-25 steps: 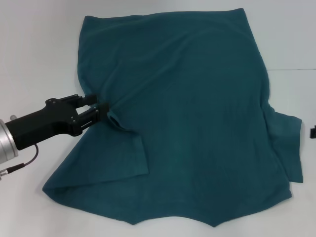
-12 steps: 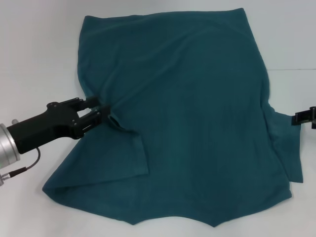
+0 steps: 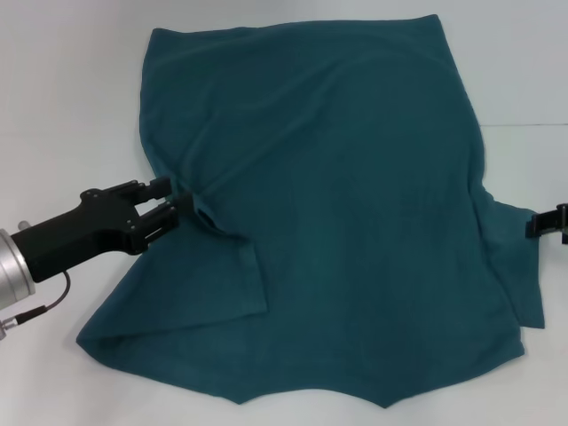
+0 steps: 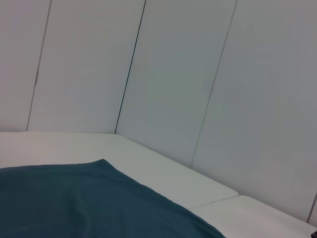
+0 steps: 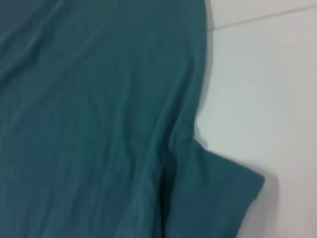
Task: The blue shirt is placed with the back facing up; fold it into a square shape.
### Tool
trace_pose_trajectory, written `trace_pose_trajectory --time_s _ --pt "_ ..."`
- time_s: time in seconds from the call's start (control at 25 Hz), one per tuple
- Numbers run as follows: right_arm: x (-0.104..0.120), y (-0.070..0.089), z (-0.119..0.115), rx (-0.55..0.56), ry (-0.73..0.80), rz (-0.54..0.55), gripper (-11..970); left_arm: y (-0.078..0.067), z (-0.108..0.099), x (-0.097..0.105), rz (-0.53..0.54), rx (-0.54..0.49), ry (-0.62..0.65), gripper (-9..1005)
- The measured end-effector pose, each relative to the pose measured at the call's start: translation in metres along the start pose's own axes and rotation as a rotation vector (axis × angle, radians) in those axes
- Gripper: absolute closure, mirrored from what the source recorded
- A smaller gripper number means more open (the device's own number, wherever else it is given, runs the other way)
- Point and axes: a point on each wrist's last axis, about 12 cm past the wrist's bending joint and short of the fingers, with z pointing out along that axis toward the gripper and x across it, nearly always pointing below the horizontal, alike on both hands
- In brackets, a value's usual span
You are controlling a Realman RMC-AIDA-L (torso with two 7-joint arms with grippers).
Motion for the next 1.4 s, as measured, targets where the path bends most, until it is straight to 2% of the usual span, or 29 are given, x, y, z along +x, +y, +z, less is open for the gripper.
trace_pose_trajectory --time_s 0.56,0.68,0.84,1.4 --pt "0.006 0.005 0.014 -0.015 0.004 -0.012 365 -0.001 0.000 0.003 -0.009 0.000 0.002 556" --pt "0.007 0.004 0.017 -0.014 0.005 -0.012 366 -0.001 -0.001 0.003 -0.010 -0.001 0.002 557" --pt "0.010 0.000 0.022 -0.010 0.004 -0.010 415 -0.001 -0.001 0.004 -0.011 -0.002 0.002 556" --pt "0.009 0.000 0.031 -0.036 -0.024 -0.010 423 -0.001 -0.002 0.006 -0.018 -0.005 0.002 556"
